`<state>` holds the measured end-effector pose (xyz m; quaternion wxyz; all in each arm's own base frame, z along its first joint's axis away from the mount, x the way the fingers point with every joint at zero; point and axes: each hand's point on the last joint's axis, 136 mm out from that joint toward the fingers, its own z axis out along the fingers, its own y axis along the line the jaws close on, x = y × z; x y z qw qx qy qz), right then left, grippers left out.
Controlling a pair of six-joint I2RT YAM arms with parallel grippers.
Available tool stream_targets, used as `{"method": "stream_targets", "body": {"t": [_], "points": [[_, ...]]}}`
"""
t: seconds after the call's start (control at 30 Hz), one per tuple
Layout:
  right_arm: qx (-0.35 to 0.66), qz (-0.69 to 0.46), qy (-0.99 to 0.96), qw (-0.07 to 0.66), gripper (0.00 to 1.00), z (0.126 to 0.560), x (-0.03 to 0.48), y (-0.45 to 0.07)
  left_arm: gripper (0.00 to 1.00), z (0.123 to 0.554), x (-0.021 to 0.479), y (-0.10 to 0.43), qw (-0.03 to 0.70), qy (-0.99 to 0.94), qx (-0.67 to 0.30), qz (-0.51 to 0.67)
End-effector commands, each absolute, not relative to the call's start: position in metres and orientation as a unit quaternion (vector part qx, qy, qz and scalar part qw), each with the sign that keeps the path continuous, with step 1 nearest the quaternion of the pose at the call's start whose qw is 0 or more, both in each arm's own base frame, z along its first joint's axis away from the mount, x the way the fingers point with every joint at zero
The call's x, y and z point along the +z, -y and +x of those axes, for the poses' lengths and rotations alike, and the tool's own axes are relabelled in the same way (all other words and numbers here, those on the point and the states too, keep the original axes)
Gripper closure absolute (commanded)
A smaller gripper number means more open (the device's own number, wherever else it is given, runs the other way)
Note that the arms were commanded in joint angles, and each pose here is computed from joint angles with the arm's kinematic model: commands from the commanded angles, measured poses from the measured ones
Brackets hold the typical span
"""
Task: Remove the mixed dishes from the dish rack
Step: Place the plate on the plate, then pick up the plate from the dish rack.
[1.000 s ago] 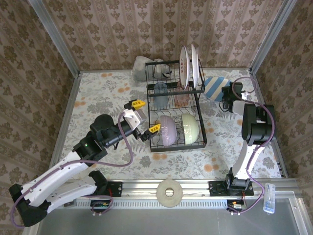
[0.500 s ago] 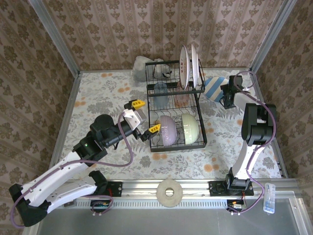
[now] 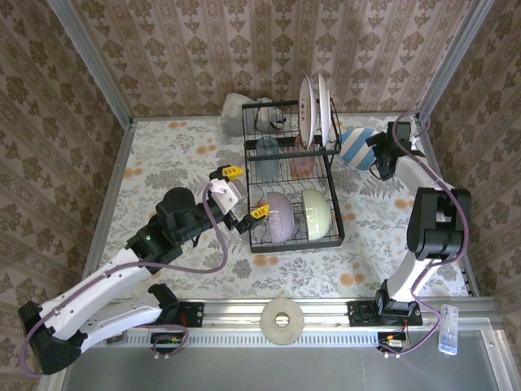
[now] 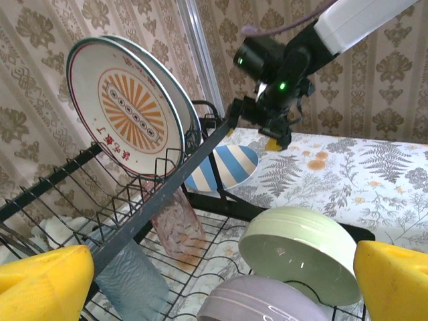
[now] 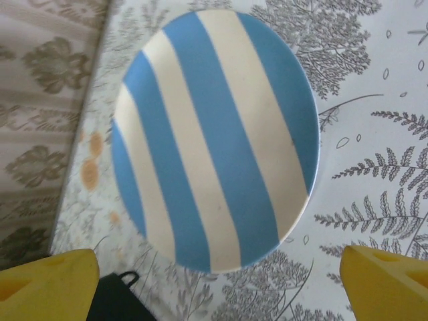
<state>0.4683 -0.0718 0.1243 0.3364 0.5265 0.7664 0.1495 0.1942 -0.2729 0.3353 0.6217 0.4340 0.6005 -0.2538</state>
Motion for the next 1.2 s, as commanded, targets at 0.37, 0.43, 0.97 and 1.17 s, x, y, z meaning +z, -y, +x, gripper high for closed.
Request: {"method": "stream_targets", "body": {"t": [0.37,0.43,0.97,1.17], "points": [[0.251,0.336,-0.810,0.410,0.04,0.399,0.215,0.018,0.00,0.220,0.351,0.311,0.554,-0.667,-0.301,0.396],[0.286,0.306,-0.800,0.429,0.00,0.388,0.238,0.004,0.00,0.227,0.355,0.322,0.557,-0.671,-0.302,0.386],[0.390,0.149,-0.749,0.514,0.00,0.282,0.357,-0.051,0.15,0.312,0.361,0.397,0.522,-0.744,-0.282,0.308],[0.392,0.129,-0.739,0.533,0.00,0.269,0.377,-0.055,0.31,0.339,0.357,0.405,0.509,-0.769,-0.281,0.267]]}}
